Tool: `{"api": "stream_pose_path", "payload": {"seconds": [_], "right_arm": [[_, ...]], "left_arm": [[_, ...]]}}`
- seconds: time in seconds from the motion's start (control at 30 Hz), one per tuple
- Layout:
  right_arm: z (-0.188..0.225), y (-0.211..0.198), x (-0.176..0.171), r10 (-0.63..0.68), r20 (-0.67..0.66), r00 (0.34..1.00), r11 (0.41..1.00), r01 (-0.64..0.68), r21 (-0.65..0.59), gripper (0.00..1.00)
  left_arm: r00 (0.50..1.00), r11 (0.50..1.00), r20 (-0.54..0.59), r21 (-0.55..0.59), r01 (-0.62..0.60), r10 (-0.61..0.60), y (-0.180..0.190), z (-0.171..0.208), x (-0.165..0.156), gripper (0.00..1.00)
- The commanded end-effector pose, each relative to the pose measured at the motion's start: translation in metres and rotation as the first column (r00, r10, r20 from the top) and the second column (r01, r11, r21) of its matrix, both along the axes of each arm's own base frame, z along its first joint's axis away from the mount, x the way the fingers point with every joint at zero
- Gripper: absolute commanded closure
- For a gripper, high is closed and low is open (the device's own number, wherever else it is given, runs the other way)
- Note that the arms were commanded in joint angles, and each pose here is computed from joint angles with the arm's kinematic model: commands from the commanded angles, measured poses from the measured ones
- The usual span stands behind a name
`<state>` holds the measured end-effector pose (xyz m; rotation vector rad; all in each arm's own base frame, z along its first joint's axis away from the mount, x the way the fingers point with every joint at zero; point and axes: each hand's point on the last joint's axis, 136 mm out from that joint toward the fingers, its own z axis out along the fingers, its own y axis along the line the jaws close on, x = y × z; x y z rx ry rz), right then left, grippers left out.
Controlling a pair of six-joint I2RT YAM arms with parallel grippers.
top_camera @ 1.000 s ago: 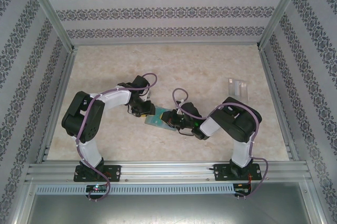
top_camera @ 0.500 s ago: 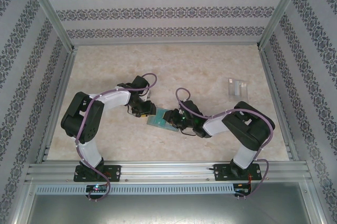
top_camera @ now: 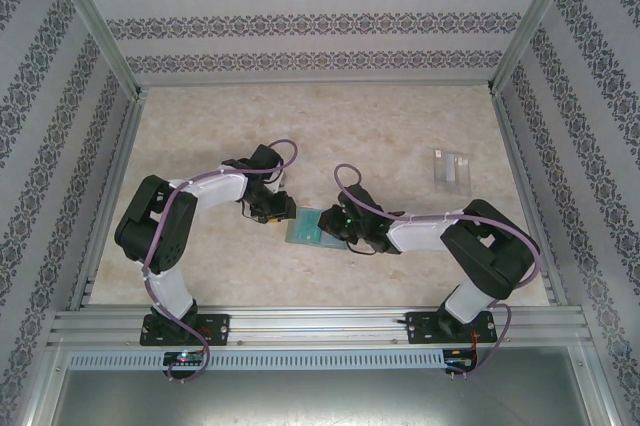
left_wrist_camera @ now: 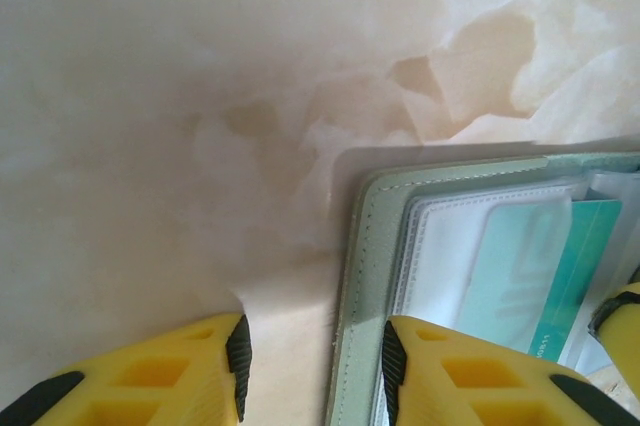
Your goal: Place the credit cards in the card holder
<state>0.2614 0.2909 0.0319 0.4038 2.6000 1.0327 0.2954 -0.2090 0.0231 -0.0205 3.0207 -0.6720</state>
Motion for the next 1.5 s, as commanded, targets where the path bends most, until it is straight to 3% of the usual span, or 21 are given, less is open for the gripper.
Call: {"api": "stream_pose_path", "payload": {"seconds": [0.0, 0.1, 0.27, 0.57, 1.47], "right_arm": [[-0.009, 0.008, -0.003, 0.034, -0.015, 0.999, 0.999, -0.034, -0.031, 0.89], [-0.011, 0.016, -0.005, 0.051, -0.018, 0.999, 0.998, -0.051, -0.03, 0.89], [-0.001, 0.019, -0.008, 0.067, -0.007, 0.998, 0.997, -0.067, -0.024, 0.8], [0.021, -0.002, -0.019, 0.091, 0.045, 0.995, 0.99, -0.085, -0.115, 0.7], [-0.013, 0.021, -0.016, 0.132, -0.048, 0.99, 0.984, -0.137, -0.115, 0.79]], "left_arm": [[0.998, 0.997, -0.055, -0.074, 0.02, -0.024, -0.014, -0.005, -0.014, 0.59], [0.998, 0.997, -0.051, -0.078, 0.019, -0.023, -0.014, -0.006, -0.015, 0.59], [0.998, 0.997, -0.058, -0.076, 0.019, -0.023, -0.012, -0.008, -0.018, 0.59], [0.998, 0.996, -0.051, -0.082, 0.023, -0.028, -0.013, -0.008, -0.017, 0.6], [0.999, 0.992, -0.044, -0.124, 0.023, -0.029, -0.018, -0.003, -0.019, 0.65]]}}
